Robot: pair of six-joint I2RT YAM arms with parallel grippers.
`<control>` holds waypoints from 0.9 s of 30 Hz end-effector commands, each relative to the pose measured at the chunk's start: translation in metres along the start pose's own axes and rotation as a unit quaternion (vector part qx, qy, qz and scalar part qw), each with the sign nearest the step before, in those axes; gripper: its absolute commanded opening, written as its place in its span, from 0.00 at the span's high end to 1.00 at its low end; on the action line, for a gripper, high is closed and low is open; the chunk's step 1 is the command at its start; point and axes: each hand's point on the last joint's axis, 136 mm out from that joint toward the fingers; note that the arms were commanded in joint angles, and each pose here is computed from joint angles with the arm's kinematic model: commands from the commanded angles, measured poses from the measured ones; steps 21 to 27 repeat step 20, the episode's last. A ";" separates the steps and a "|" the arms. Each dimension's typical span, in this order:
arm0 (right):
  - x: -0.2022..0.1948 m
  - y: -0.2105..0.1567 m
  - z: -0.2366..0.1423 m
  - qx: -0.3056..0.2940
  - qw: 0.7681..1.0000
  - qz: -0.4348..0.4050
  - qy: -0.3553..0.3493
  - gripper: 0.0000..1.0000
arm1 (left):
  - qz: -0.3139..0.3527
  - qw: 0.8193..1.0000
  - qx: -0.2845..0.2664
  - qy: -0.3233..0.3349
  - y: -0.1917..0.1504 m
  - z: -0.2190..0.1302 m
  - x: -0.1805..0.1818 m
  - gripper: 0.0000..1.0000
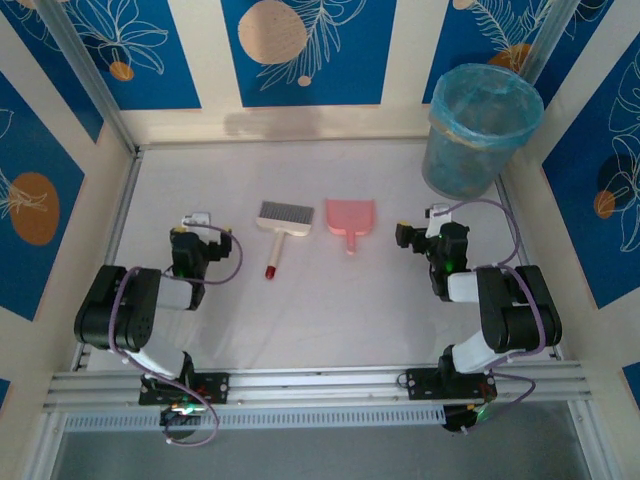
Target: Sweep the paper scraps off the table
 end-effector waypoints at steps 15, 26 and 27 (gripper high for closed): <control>0.003 0.005 0.004 0.002 1.000 0.012 0.027 0.01 | 0.000 1.000 -0.001 -0.024 0.005 0.003 -0.007 0.00; 0.003 0.006 0.004 0.001 1.000 0.012 0.027 0.01 | 0.001 1.000 -0.007 -0.025 0.007 0.001 -0.007 0.00; 0.003 0.006 0.004 0.001 1.000 0.012 0.027 0.01 | 0.001 1.000 -0.007 -0.025 0.007 0.001 -0.007 0.00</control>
Point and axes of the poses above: each hand's point on the last joint's axis, 136 mm out from that joint toward the fingers, its own z axis out along the fingers, its own x axis along the line the jaws close on, y = z × x, and after that the axes turned 2 degrees about -z, right-handed
